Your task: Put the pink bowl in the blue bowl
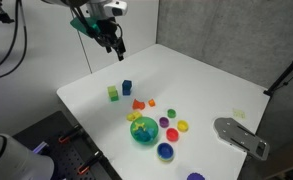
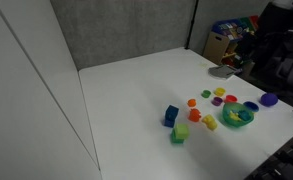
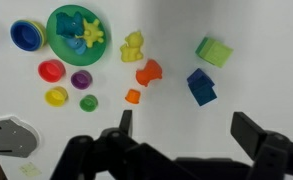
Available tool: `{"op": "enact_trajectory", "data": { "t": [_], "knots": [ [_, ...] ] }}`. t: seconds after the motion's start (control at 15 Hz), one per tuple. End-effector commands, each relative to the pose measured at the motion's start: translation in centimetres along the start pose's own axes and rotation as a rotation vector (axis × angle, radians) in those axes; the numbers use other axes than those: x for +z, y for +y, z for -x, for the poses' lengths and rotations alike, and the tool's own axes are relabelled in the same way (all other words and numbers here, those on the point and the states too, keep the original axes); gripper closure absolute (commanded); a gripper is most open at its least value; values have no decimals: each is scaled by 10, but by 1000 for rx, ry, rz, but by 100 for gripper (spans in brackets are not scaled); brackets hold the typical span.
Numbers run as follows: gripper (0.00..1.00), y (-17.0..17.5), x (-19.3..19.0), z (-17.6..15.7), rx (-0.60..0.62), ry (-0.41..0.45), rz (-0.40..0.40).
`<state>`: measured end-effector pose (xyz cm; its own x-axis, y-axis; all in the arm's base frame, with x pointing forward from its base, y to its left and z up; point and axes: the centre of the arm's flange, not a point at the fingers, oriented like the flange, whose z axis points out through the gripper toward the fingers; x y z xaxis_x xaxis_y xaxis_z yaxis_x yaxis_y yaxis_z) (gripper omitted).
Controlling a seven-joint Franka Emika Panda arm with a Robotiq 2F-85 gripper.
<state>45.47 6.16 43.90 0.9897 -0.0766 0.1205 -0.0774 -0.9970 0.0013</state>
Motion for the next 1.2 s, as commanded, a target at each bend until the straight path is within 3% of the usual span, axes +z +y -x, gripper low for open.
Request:
{"op": "enact_trajectory", "data": {
  "t": [0.0,0.53,1.13],
  "knots": [
    [0,31,21,-41,56,-20,20],
    [0,107,110,-89,154,-82,57],
    [0,183,217,-99,159,-101,66]
  ]
}}
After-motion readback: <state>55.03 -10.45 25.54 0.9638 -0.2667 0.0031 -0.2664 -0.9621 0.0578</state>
